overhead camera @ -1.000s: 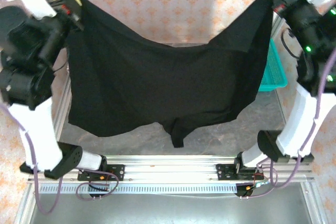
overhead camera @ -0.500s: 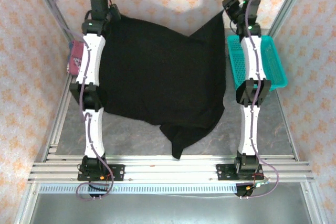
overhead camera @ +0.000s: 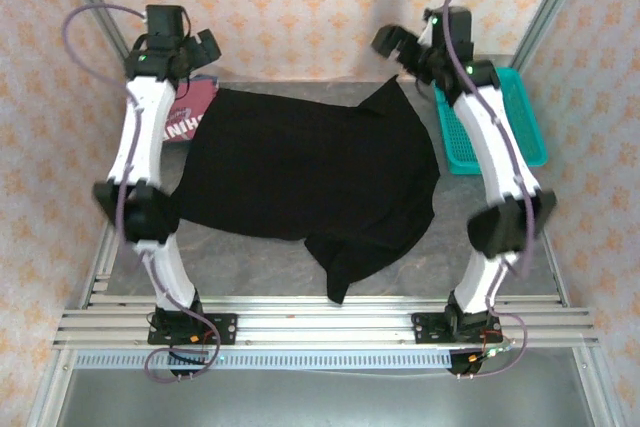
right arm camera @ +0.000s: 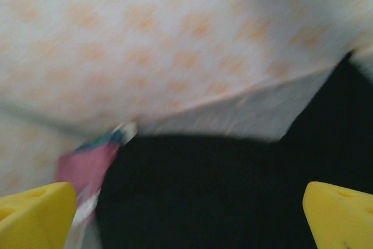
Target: Fold and stack the t-shirts
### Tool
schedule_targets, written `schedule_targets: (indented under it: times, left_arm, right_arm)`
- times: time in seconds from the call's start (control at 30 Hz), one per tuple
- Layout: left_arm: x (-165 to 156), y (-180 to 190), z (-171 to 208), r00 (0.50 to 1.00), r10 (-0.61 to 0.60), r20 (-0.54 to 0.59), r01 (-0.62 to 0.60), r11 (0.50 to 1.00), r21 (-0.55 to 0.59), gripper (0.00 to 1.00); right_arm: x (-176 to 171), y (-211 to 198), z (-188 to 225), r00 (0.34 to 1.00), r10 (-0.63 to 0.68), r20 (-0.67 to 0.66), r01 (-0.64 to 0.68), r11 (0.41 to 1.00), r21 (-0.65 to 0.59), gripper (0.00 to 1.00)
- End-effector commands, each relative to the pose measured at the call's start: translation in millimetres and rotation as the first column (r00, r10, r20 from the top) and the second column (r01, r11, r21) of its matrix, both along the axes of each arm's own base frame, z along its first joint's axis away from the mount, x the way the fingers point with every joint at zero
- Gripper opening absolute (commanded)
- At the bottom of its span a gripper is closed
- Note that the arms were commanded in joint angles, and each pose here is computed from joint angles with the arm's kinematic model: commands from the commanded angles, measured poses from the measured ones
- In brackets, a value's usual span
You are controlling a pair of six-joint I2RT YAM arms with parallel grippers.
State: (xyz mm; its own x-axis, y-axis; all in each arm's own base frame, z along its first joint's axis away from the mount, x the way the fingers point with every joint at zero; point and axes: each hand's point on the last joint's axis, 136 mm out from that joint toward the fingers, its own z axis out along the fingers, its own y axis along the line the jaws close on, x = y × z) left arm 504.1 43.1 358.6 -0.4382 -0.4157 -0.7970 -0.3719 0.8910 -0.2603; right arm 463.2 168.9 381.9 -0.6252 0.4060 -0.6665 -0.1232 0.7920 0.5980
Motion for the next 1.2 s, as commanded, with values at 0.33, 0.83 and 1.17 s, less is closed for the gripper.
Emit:
schedule_targets:
  times: [0.33, 0.83, 1.17]
  left_arm:
    - [-130.1, -59.7, -231.4, 0.878, -0.120, -0.463, 0.039, 0.983, -0.182, 0.24]
    - [-121.6, -27.8, -333.0, 0.778, 0.080, -0.623, -0.132, 0.990, -0.037, 0.16]
    - [-91.4, -26.0, -319.2, 0.805, 0.063, -0.590, -0.084, 0.996, -0.009, 0.18]
  right_arm:
    - [-176.2, -14.1, -298.3, 0.724, -0.166, -0.669, 0.049, 0.981, -0.190, 0.19]
    - [-120.0, -103.5, -369.7, 0.622, -0.528, -0.578, 0.103, 0.788, -0.607, 0.12]
    - [4.1, -99.4, -348.6, 0.725, -0.486, -0.488, 0.184, 0.820, -0.543, 0.27]
